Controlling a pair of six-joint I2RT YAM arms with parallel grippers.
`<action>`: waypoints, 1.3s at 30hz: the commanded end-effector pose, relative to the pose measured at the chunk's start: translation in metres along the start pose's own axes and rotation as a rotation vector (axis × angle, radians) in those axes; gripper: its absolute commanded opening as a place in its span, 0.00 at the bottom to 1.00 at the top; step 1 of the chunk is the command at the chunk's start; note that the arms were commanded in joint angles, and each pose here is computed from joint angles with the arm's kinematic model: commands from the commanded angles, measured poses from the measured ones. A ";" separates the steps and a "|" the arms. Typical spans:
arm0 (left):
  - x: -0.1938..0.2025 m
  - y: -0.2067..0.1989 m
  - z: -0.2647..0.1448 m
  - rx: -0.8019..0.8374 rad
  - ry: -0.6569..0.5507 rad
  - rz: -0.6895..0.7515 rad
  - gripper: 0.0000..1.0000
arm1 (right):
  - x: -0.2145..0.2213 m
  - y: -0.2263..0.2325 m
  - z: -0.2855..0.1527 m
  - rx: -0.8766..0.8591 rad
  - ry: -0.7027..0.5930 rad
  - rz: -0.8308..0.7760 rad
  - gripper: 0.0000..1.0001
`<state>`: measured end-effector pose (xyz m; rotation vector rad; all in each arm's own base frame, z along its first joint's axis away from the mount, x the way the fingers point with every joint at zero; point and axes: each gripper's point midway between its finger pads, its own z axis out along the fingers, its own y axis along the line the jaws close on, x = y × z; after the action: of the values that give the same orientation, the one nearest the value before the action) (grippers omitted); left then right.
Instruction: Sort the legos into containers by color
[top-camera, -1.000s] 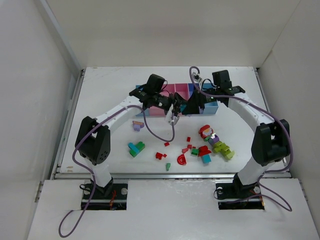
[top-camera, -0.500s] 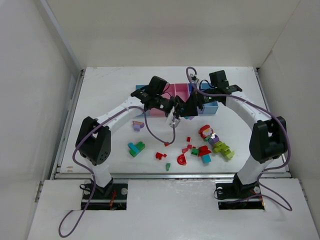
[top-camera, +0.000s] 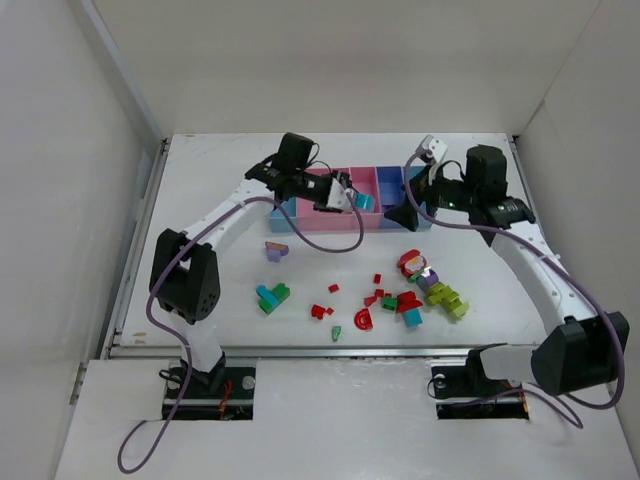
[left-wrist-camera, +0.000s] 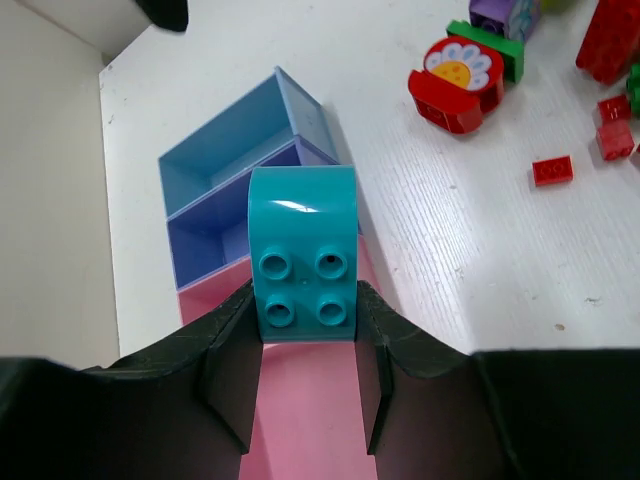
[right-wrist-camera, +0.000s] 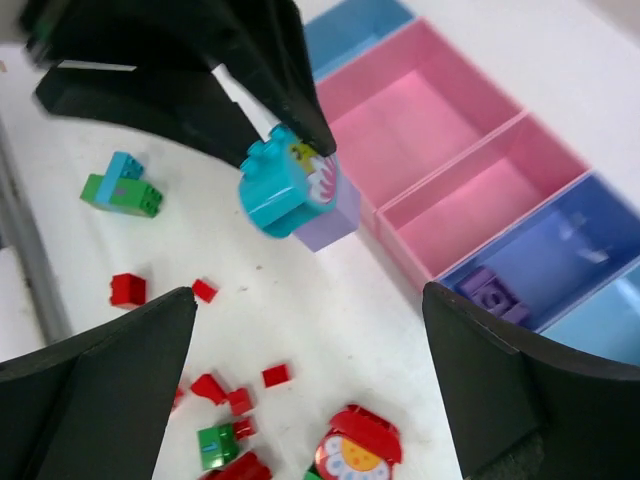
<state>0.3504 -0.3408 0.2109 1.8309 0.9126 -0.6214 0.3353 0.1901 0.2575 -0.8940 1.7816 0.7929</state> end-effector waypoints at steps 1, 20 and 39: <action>-0.030 0.009 -0.010 0.014 -0.108 -0.126 0.00 | -0.016 -0.013 0.001 0.069 -0.070 -0.155 1.00; -0.068 0.026 -0.023 0.066 -0.305 -0.359 0.00 | -0.043 -0.015 0.035 0.020 -0.096 -0.212 0.74; -0.078 0.048 -0.028 0.005 -0.350 -0.478 0.00 | -0.031 -0.015 0.049 -0.005 -0.067 -0.151 0.00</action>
<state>0.3505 -0.3468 0.2720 1.4873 1.1797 -1.1403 0.3636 0.2344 0.2550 -1.0182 1.6764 0.7682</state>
